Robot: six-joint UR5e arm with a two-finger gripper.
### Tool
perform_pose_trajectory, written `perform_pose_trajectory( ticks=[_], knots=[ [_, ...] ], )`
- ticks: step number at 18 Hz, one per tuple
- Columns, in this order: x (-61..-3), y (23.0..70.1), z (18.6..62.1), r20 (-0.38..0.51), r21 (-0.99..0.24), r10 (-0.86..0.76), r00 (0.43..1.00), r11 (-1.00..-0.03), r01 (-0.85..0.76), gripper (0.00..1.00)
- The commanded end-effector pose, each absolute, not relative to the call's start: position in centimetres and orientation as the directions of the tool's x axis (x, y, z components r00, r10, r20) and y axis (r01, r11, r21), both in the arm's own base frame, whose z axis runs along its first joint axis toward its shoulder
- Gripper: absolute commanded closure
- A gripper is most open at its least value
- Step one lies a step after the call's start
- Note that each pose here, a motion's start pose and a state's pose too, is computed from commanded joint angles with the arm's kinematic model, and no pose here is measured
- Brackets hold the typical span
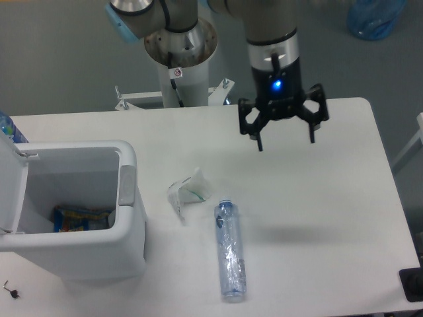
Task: Place the trash in the trash can
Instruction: 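Move the open gripper down toward the clear plastic bag, then lower the gripper onto the plastic bag and close on it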
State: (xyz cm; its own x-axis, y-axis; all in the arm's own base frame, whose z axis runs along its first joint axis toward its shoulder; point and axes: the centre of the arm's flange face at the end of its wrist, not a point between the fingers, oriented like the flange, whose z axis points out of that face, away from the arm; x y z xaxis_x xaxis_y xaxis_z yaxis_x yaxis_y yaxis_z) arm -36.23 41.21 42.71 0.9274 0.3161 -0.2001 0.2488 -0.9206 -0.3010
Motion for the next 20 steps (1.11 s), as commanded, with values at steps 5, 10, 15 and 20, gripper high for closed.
perform_pose_trajectory(
  ticks=[5, 10, 15, 20],
  knots=[
    [-33.6, 42.8, 37.3, -0.172, -0.192, 0.063, 0.983, -0.981, 0.029, 0.00],
    [-30.8, 45.3, 32.2, -0.113, -0.114, -0.116, 0.987, -0.985, -0.129, 0.00],
    [-29.1, 45.1, 28.5, -0.054, -0.067, -0.174, 0.983, -0.982, -0.178, 0.00],
    [-28.0, 45.0, 26.9, -0.025, -0.049, -0.188, 0.982, -0.981, -0.189, 0.00]
  ],
)
